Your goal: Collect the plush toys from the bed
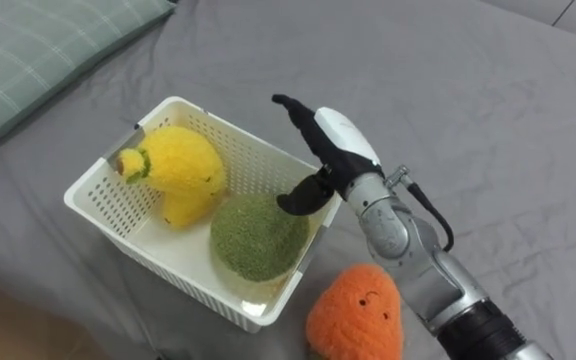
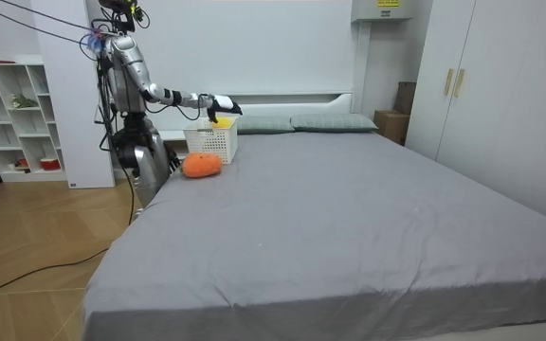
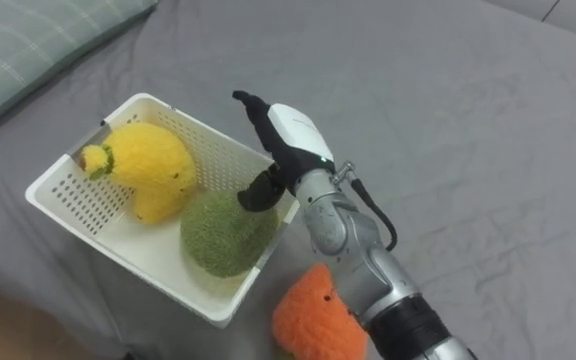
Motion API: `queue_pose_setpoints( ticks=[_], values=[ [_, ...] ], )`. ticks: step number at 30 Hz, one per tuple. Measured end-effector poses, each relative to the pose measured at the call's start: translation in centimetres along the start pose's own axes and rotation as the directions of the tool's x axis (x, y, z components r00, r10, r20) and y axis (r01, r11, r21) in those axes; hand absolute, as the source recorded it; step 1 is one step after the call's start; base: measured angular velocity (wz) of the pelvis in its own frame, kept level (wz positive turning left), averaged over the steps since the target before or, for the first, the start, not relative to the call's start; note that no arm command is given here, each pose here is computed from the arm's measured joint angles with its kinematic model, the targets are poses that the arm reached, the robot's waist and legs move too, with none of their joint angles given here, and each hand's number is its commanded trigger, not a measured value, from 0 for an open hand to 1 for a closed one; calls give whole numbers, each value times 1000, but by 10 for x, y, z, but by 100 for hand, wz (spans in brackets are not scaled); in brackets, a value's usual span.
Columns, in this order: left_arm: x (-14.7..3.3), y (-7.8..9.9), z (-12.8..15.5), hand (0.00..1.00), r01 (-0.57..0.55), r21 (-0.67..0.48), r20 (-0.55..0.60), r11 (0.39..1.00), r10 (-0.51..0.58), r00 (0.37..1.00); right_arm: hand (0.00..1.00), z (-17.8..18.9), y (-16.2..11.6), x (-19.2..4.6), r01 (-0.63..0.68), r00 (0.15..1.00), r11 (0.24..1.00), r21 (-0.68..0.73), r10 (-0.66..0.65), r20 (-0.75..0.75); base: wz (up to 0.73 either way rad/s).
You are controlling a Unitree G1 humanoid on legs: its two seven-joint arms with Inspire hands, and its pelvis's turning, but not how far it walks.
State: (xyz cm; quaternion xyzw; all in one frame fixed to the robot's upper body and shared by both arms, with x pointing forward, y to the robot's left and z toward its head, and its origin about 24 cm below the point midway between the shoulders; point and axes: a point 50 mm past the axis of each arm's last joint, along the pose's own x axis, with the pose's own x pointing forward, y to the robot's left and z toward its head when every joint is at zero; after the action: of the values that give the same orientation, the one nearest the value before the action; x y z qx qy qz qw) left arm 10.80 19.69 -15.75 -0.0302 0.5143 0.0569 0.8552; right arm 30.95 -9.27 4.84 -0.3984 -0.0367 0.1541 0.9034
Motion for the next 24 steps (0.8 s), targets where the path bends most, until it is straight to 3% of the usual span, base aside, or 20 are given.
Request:
queue_pose_setpoints(
  ticks=[17, 24],
  values=[
    [-4, 9, -15, 0, -38, -57, -33, 998, 36, 999, 0, -49, -9, -22, 167, 971, 972, 168, -134, -196, -1],
    [-6, 9, -19, 0, -40, -63, -44, 997, 37, 998, 0, -65, 4, -38, 175, 956, 967, 185, -122, -266, 0]
  ],
)
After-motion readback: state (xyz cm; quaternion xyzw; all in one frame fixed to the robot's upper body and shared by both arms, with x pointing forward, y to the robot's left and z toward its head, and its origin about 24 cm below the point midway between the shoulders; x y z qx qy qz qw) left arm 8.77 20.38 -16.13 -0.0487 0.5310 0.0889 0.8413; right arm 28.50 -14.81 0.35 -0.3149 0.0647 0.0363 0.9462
